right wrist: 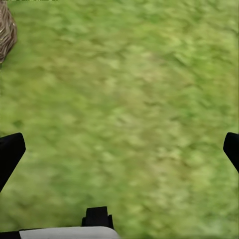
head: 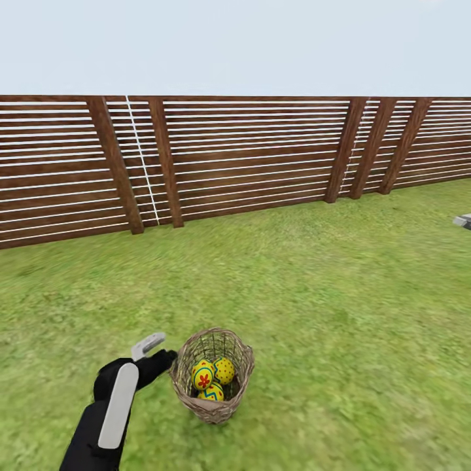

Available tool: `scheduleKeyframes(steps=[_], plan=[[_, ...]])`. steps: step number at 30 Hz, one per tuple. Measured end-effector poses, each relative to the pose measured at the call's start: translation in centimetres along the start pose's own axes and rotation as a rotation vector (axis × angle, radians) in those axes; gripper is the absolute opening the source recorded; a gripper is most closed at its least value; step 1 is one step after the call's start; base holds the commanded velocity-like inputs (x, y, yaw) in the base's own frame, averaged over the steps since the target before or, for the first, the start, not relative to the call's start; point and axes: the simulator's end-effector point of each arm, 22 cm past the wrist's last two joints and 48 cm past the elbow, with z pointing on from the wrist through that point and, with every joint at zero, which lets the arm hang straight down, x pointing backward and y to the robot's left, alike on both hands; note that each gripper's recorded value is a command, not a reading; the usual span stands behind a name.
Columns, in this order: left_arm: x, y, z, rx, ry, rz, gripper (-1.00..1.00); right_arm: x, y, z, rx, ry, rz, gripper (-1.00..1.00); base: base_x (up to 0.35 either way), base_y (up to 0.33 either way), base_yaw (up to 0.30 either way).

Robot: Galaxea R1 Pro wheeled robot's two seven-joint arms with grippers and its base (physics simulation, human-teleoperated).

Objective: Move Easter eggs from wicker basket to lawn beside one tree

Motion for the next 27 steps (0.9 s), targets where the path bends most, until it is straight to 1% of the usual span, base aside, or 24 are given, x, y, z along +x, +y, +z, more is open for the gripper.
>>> scheduleKeyframes(steps=[1, 2, 3, 5, 6, 9, 11, 15, 21, 24, 27], plan=[[0.4, 0.2, -0.1, -0.037, 0.016, -0.018, 1.0, 0.0, 0.0, 0.0, 0.0, 0.0, 0.0, 1.0, 0.0, 0.0, 0.0], [1.0, 0.4, -0.3, -0.091, 0.038, -0.047, 1.0, 0.0, 0.0, 0.0, 0.0, 0.001, 0.0, 1.0, 0.0, 0.0, 0.0], [1.5, 0.3, -0.5, -0.124, 0.047, -0.069, 1.0, 0.0, 0.0, 0.0, 0.0, 0.0, 0.0, 1.0, 0.0, 0.0, 0.0], [2.4, -0.5, -1.0, -0.166, 0.062, -0.104, 1.0, 0.0, 0.0, 0.0, 0.0, 0.0, 0.0, 1.0, 0.0, 0.0, 0.0], [2.9, -1.1, -1.3, -0.179, 0.07, -0.107, 1.0, 0.0, 0.0, 0.0, 0.0, -0.001, 0.0, 1.0, 0.0, 0.0, 0.0], [4.0, -2.7, -1.8, -0.188, 0.083, -0.083, 1.0, -0.1, 0.0, 0.0, 0.0, -0.002, 0.001, 1.0, 0.002, -0.011, 0.0], [4.5, -3.4, -2.0, -0.189, 0.087, -0.064, 1.0, -0.2, 0.0, 0.0, 0.0, -0.004, 0.002, 1.0, 0.045, -0.122, 0.0], [5.0, -3.3, -2.2, -0.216, 0.092, -0.048, 1.0, -0.3, 0.0, 0.1, 0.0, -0.007, 0.004, 1.0, 0.095, -0.203, 0.0], [5.1, -2.5, -2.3, -0.252, 0.095, -0.049, 1.0, -0.4, 0.0, 0.1, 0.001, -0.008, 0.004, 1.0, 0.117, -0.246, 0.021], [5.1, -2.2, -2.3, -0.263, 0.093, -0.061, 1.0, -0.3, 0.0, 0.1, 0.0, -0.007, 0.004, 1.0, 0.084, -0.167, 0.199], [5.5, -1.8, -2.0, -0.279, 0.1, -0.071, 1.0, -0.3, 0.0, 0.1, 0.0, -0.006, 0.004, 1.0, 0.023, -0.044, 0.254]])
